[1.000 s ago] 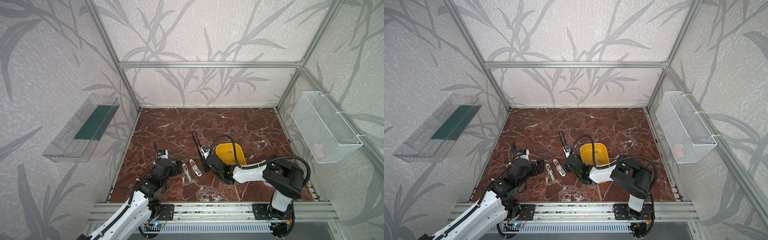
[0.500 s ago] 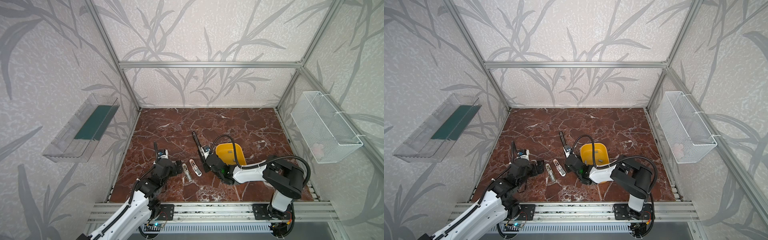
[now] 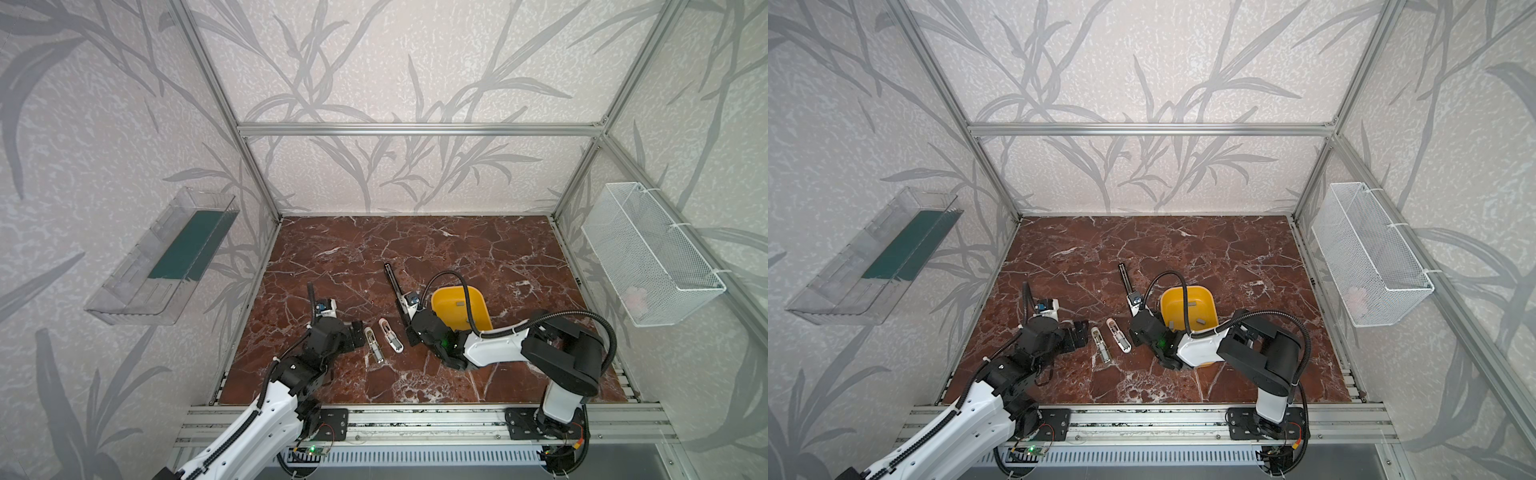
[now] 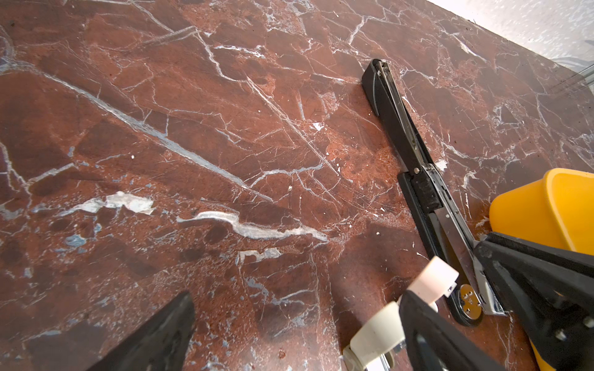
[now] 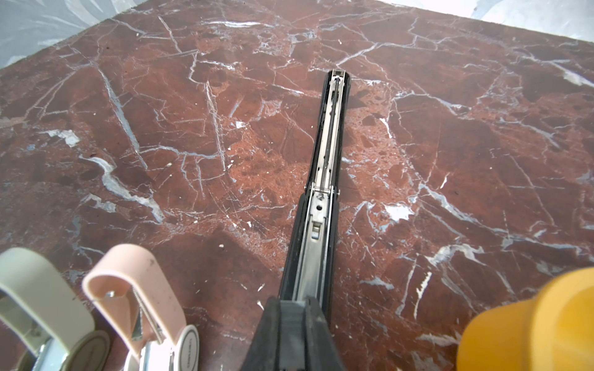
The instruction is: Load the staples into the stapler
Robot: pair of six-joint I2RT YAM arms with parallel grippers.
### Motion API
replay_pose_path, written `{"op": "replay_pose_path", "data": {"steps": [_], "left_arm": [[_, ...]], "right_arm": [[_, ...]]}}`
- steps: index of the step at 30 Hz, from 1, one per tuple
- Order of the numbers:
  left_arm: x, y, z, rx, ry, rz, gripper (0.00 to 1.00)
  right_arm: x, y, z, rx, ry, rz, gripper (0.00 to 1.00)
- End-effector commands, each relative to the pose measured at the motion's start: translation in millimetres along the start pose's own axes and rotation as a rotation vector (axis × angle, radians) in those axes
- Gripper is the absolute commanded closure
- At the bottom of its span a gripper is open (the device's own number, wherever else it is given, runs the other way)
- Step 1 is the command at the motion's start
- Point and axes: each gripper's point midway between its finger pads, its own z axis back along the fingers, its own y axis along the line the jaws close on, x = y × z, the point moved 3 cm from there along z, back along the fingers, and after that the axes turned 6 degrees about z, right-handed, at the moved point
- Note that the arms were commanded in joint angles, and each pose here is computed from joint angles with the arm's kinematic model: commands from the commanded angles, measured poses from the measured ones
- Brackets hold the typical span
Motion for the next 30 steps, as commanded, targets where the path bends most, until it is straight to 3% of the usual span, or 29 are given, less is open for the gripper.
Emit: {"op": "replay_pose_path", "data": {"steps": [1, 17, 30], "left_arm": [[14, -9, 5, -0.025, -0.036, 0.016, 0.01], [13, -8, 4, -0.023, -0.033, 0.015, 0.01], [13, -9, 5, -0.025, -0.034, 0.015, 0.01]], "right_arm": [[4, -1, -2, -0.023, -0.012, 0.000, 1.00], [20, -3, 14, -0.001, -0.057, -0.002, 1.00], [8, -3, 3, -0.023, -0.026, 0.008, 1.00]]}}
